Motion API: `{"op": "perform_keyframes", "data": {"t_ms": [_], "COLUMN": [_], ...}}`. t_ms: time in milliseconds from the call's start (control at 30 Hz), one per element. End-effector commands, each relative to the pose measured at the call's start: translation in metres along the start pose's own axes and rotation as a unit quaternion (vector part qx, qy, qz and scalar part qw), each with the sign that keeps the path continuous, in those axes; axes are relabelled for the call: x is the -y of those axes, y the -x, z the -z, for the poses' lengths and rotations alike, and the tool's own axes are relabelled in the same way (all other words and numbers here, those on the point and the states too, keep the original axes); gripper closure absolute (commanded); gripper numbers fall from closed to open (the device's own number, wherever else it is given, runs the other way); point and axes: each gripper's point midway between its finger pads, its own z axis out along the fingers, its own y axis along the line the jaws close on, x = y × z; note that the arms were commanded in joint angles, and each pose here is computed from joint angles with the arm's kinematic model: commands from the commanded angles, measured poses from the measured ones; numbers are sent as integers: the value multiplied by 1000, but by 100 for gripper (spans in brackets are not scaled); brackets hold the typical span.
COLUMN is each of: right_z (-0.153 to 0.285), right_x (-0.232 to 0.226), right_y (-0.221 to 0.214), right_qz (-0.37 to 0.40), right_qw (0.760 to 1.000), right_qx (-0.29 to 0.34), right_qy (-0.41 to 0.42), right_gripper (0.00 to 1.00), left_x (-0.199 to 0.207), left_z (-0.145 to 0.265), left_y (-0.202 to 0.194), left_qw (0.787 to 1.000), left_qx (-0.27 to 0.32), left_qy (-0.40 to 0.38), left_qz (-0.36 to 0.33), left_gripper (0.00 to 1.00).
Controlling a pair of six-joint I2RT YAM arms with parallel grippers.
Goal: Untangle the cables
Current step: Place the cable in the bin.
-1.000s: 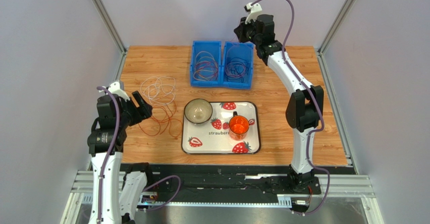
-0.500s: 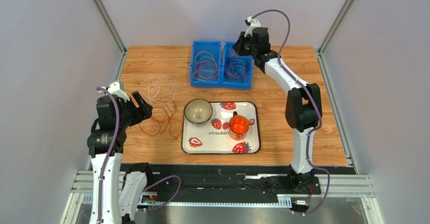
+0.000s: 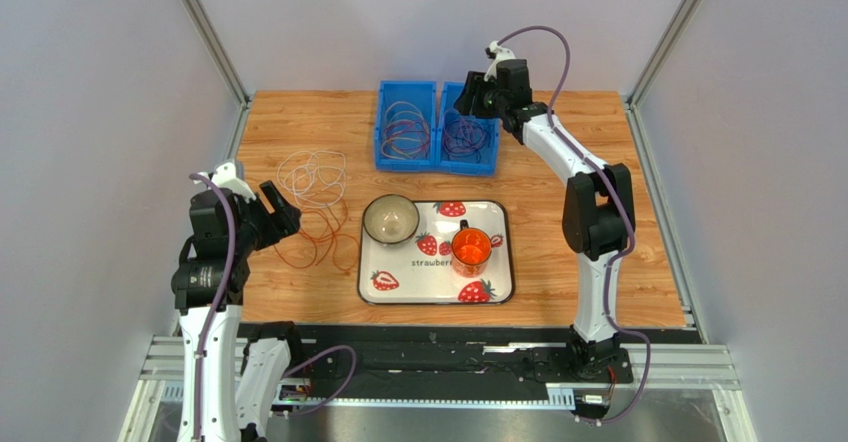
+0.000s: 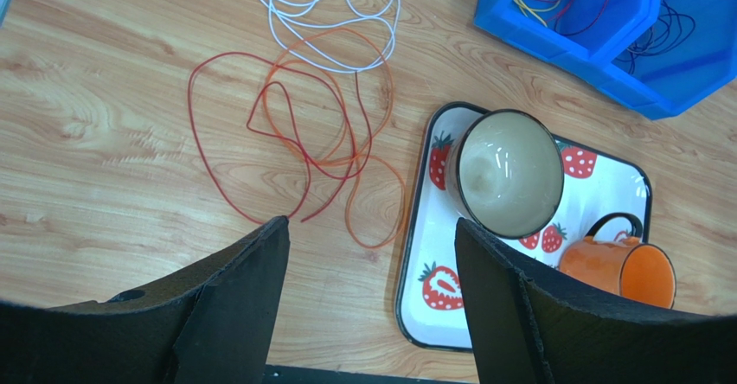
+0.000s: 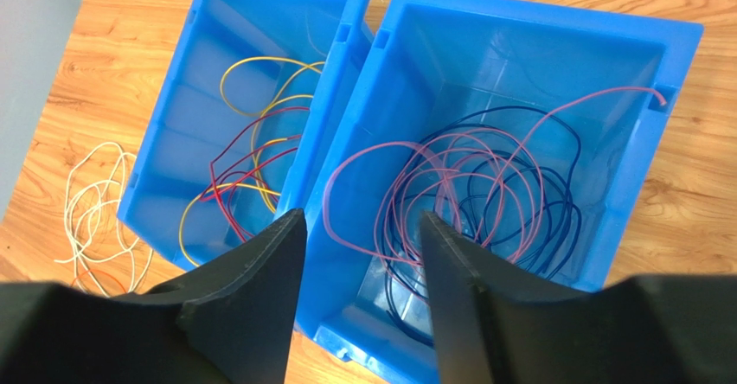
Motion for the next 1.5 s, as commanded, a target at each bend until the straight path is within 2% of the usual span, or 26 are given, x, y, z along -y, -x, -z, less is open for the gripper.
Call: {"op": "perform_keyframes", "data": {"t_ms": [0, 267, 300, 400, 433, 500, 633, 800, 900, 1000, 1033, 1133, 1300, 1367, 1467], "right_z": [41, 93, 96, 120, 123, 141, 157, 175, 183, 191, 193, 201, 210, 214, 216], "right_x": [-26, -29, -24, -26, -21, -25, -23, -37, -44, -49, -50, -51, -47, -48, -52], "right_y": [58, 61, 47, 43, 22, 22, -13, -30, -39, -48, -49, -57, -68, -67, -67], "right_qz": [18, 23, 20, 18, 15, 11, -11, -31, -35, -37, -37, -36, -30, -30, -31], "right_qw": [998, 998, 998, 998, 999, 998, 999, 999, 999, 999, 999, 999, 999, 999, 999], "right_qx": [53, 59, 46, 53, 35, 47, 28, 18, 8, -2, -3, -6, -15, -13, -11], "right_qy": [4, -25, -31, -34, -38, -34, -28, 4, 17, 24, 29, 31, 28, 31, 39], "right_gripper": [42, 42, 42, 42, 42, 42, 41, 41, 41, 41, 41, 42, 41, 41, 41], "left_x": [3, 2, 2, 1, 1, 1, -1, -4, -13, -22, -24, -31, -41, -41, -50], "left_z": [2, 1, 0, -4, -5, -8, -14, -32, -45, -58, -62, -85, -118, -136, -153], "left_y": [5, 5, 5, 3, 2, 0, -1, -14, -23, -24, -23, -21, -39, -53, -65], "left_qw": [1000, 1000, 1000, 1000, 1000, 1000, 1000, 997, 992, 985, 983, 978, 968, 964, 953], "left_qx": [13, 11, 10, 3, 1, -8, -18, -48, -55, -43, -33, -14, -59, -84, -93], "left_qy": [-9, -8, -6, -4, -3, -2, 5, 47, 101, 136, 143, 164, 194, 180, 176], "left_qz": [-10, -9, -7, -5, -5, -2, 8, 36, 60, 100, 114, 132, 151, 179, 228], "left_gripper": [21, 21, 21, 21, 22, 22, 24, 28, 30, 32, 37, 36, 26, 25, 24]}}
